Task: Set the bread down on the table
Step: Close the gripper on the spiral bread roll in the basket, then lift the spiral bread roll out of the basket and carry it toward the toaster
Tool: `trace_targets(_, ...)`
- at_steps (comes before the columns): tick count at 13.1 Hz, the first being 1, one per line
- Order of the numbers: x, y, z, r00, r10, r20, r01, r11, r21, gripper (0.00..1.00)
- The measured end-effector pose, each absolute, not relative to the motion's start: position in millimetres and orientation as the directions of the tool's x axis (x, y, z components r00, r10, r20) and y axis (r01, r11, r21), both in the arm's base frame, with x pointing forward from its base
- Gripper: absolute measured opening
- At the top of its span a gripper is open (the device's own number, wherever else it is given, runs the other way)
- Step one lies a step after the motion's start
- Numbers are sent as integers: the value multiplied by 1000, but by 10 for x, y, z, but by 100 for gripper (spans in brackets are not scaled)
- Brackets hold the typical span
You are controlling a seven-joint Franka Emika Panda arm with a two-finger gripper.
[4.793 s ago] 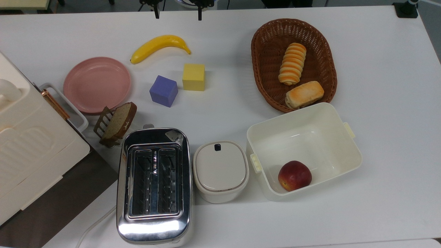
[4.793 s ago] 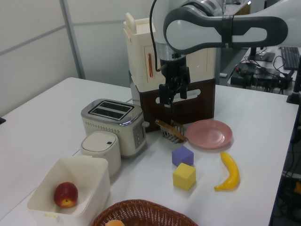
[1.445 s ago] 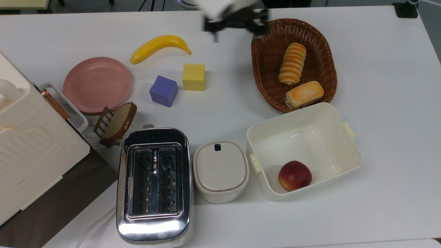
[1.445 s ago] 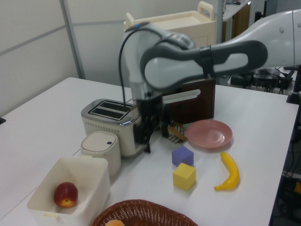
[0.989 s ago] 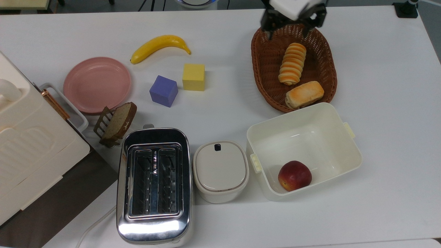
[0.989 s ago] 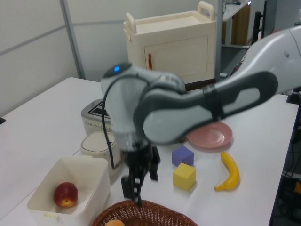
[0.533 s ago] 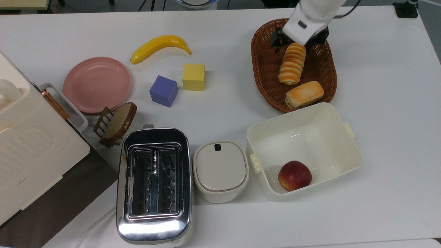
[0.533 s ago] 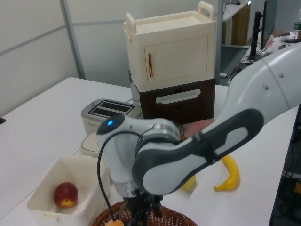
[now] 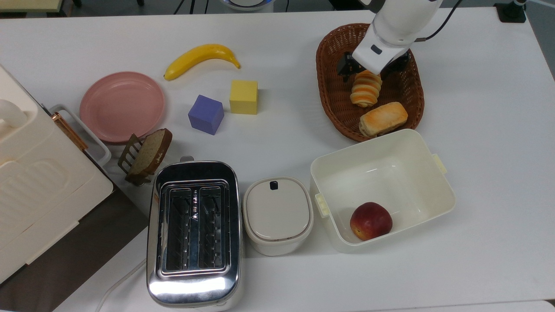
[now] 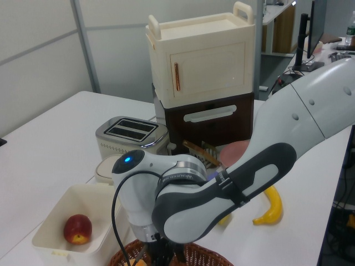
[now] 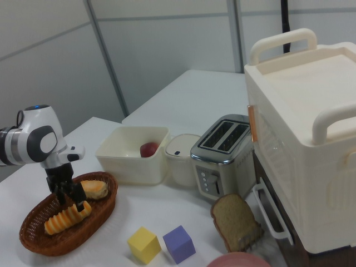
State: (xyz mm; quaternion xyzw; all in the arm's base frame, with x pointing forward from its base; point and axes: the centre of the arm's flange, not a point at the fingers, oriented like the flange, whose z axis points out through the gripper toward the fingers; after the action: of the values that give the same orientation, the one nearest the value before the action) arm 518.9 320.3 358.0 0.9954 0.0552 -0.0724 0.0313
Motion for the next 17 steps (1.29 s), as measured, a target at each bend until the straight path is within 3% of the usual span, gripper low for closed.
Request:
trace_targets(10,5089,3459,3308,980,148,-136,162,-982,97,99)
trace_targets(11,5098,3448,3284,979,154,-133,169,-980,109,91)
trace_targets(15,5110,3451,3283,980,154,-130,169,-979,113,29)
trace_targets(16,5110,3452,3283,980,154,-129,168,-979,113,18)
trace_targets(17,5112,3452,3285,980,151,-128,166,-980,114,14)
